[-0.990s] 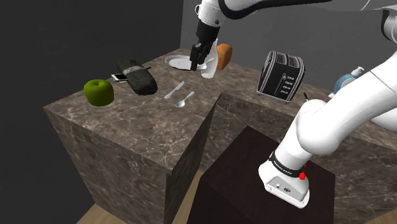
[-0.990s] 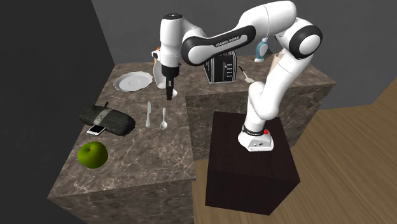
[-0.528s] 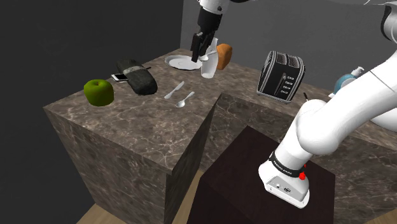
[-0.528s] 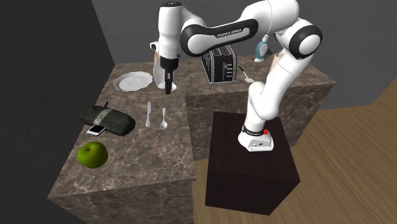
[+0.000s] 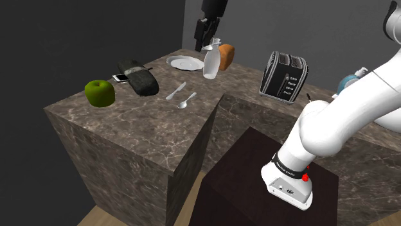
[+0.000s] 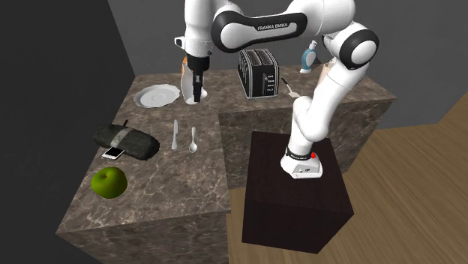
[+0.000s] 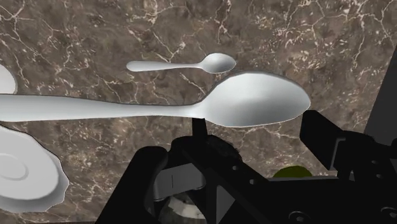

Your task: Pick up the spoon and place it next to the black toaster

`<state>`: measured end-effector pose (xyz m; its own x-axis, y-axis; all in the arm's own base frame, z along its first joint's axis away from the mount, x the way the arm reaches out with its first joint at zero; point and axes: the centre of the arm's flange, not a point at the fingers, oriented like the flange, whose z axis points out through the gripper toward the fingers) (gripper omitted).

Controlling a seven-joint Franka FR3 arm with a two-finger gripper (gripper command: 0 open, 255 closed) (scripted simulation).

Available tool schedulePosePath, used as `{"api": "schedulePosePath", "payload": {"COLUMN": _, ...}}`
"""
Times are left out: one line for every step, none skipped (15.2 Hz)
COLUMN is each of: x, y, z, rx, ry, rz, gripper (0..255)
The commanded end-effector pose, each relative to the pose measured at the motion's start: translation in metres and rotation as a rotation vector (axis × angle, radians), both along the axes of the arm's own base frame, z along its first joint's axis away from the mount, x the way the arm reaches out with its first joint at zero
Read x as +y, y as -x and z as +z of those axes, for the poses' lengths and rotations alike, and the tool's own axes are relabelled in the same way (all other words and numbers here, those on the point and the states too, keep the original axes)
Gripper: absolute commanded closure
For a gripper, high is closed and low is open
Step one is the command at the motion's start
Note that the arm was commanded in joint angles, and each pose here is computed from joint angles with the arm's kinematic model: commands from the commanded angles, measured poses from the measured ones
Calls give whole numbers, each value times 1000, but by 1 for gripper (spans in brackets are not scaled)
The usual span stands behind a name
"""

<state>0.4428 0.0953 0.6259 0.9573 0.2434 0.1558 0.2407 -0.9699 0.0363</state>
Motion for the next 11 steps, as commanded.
{"api": "schedulePosePath", "payload": {"x": -13, "y": 2, "z": 4, "rx": 0, "ry": 0, "rz": 0, "gripper": 255}}
{"api": "schedulePosePath", "payload": {"x": -26, "y": 3, "z": 4, "rx": 0, "ry": 0, "rz": 0, "gripper": 255}}
{"api": "schedulePosePath", "payload": {"x": -39, "y": 4, "z": 4, "rx": 0, "ry": 0, "rz": 0, "gripper": 255}}
{"api": "schedulePosePath", "payload": {"x": -53, "y": 5, "z": 4, "rx": 0, "ry": 0, "rz": 0, "gripper": 255}}
{"api": "schedulePosePath", "payload": {"x": -66, "y": 6, "z": 4, "rx": 0, "ry": 0, "rz": 0, "gripper": 255}}
{"api": "schedulePosePath", "payload": {"x": -79, "y": 7, "z": 4, "rx": 0, "ry": 0, "rz": 0, "gripper": 255}}
{"api": "schedulePosePath", "payload": {"x": -92, "y": 8, "z": 4, "rx": 0, "ry": 0, "rz": 0, "gripper": 255}}
{"api": "schedulePosePath", "payload": {"x": -105, "y": 10, "z": 4, "rx": 0, "ry": 0, "rz": 0, "gripper": 255}}
{"api": "schedulePosePath", "payload": {"x": -118, "y": 11, "z": 4, "rx": 0, "ry": 0, "rz": 0, "gripper": 255}}
{"api": "schedulePosePath", "payload": {"x": -131, "y": 12, "z": 4, "rx": 0, "ry": 0, "rz": 0, "gripper": 255}}
{"api": "schedulePosePath", "payload": {"x": -145, "y": 13, "z": 4, "rx": 0, "ry": 0, "rz": 0, "gripper": 255}}
